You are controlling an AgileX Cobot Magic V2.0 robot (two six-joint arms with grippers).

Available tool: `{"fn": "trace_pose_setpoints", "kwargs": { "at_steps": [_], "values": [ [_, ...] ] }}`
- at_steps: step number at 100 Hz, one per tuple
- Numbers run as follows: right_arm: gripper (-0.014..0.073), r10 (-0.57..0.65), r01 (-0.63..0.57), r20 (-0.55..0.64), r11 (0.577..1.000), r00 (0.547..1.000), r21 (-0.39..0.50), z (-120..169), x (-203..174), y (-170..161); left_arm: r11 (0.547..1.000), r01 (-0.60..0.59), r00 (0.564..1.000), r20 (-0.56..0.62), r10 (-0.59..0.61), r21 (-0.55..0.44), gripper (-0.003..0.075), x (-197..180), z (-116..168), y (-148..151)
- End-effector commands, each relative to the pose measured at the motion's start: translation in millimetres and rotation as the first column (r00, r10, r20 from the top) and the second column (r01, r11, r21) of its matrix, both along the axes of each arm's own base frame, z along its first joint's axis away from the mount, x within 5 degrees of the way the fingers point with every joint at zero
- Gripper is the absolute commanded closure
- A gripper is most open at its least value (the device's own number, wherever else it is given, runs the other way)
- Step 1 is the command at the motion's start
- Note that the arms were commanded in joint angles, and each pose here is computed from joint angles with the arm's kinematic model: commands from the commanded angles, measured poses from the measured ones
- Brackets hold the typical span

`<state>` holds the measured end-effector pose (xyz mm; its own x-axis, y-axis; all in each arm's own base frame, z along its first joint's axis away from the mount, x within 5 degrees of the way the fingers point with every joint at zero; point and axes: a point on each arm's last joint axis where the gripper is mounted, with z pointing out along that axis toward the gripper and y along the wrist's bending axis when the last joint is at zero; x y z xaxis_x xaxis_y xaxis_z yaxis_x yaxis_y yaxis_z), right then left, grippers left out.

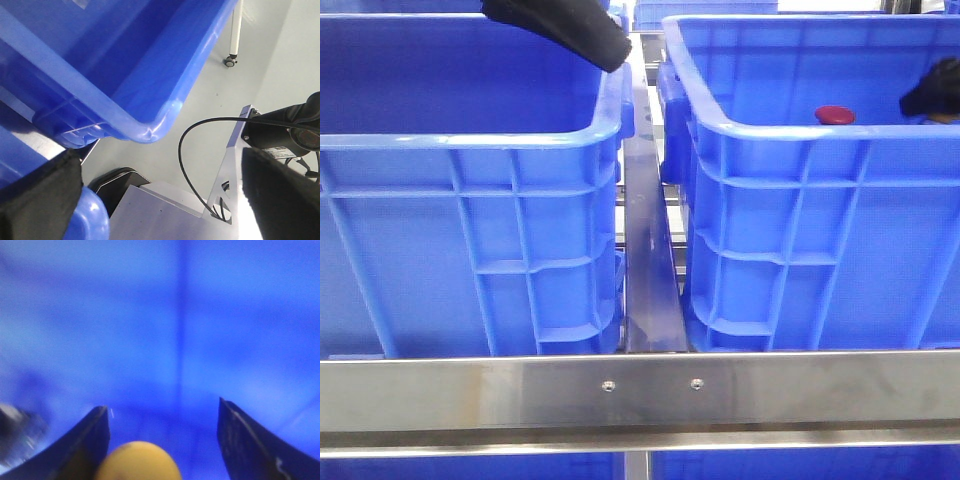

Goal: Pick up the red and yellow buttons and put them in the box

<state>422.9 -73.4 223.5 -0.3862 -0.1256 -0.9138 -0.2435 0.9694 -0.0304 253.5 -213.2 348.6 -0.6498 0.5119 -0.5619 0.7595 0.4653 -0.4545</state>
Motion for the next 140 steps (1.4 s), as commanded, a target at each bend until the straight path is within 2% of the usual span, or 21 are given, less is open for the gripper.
{"fn": "trace_pose_setpoints", "kwargs": {
  "at_steps": [1, 24, 50, 57, 66, 71, 78, 86, 101, 121, 140],
  "values": [
    [0.0105, 0.023, -0.023, 0.131, 1.000, 0.991, -0.007, 48, -7, 4, 0.995, -0.011, 0.999, 0.036, 0.014, -0.098, 0.0113, -8, 26, -1],
    [0.0105, 0.024, -0.020, 0.191, 1.000, 0.981, -0.023, 77, -24, 9, 0.995, -0.011, 0.999, 0.036, 0.014, -0.098, 0.0113, -8, 26, -1],
    [0.0114, -0.010, 0.022, 0.228, 0.999, 0.974, -0.050, 102, -61, 15, 0.995, -0.011, 0.999, 0.036, 0.014, -0.098, 0.0113, -8, 26, -1],
    [0.0174, -0.014, 0.027, 0.235, 0.998, 0.972, -0.052, 107, -73, 18, 0.995, -0.011, 0.999, 0.036, 0.014, -0.098, 0.0113, -8, 26, -1],
    [0.0334, -0.016, 0.031, 0.246, 0.998, 0.969, -0.055, 112, -91, 23, 0.995, -0.012, 0.999, 0.044, 0.017, -0.100, 0.0125, -7, 26, -1],
    [0.0430, -0.016, 0.031, 0.254, 0.998, 0.967, -0.057, 115, -102, 25, 0.995, -0.017, 0.999, 0.048, 0.022, -0.103, 0.0155, -7, 27, -1],
    [0.0554, -0.015, 0.032, 0.270, 0.998, 0.963, -0.061, 119, -117, 30, 0.994, -0.028, 0.998, 0.060, 0.035, -0.109, 0.0238, -6, 28, -1],
    [0.0668, -0.013, 0.033, 0.289, 0.997, 0.957, -0.066, 124, -136, 35, 0.993, -0.039, 0.996, 0.076, 0.048, -0.114, 0.0396, -5, 29, 0],
    [0.0664, -0.011, 0.037, 0.326, 0.997, 0.945, -0.073, 129, -171, 44, 0.994, -0.048, 0.990, 0.125, 0.060, -0.099, 0.0738, -7, 34, 4],
    [0.0664, -0.004, 0.042, 0.389, 0.995, 0.921, -0.088, 130, -221, 58, 0.992, -0.065, 0.982, 0.170, 0.082, -0.108, 0.0740, -18, 41, 13],
    [0.0664, 0.006, 0.046, 0.455, 0.994, 0.890, -0.103, 126, -263, 70, 0.979, -0.164, 0.935, 0.297, 0.193, -0.122, 0.0740, -33, 40, 34]
  ]
}}
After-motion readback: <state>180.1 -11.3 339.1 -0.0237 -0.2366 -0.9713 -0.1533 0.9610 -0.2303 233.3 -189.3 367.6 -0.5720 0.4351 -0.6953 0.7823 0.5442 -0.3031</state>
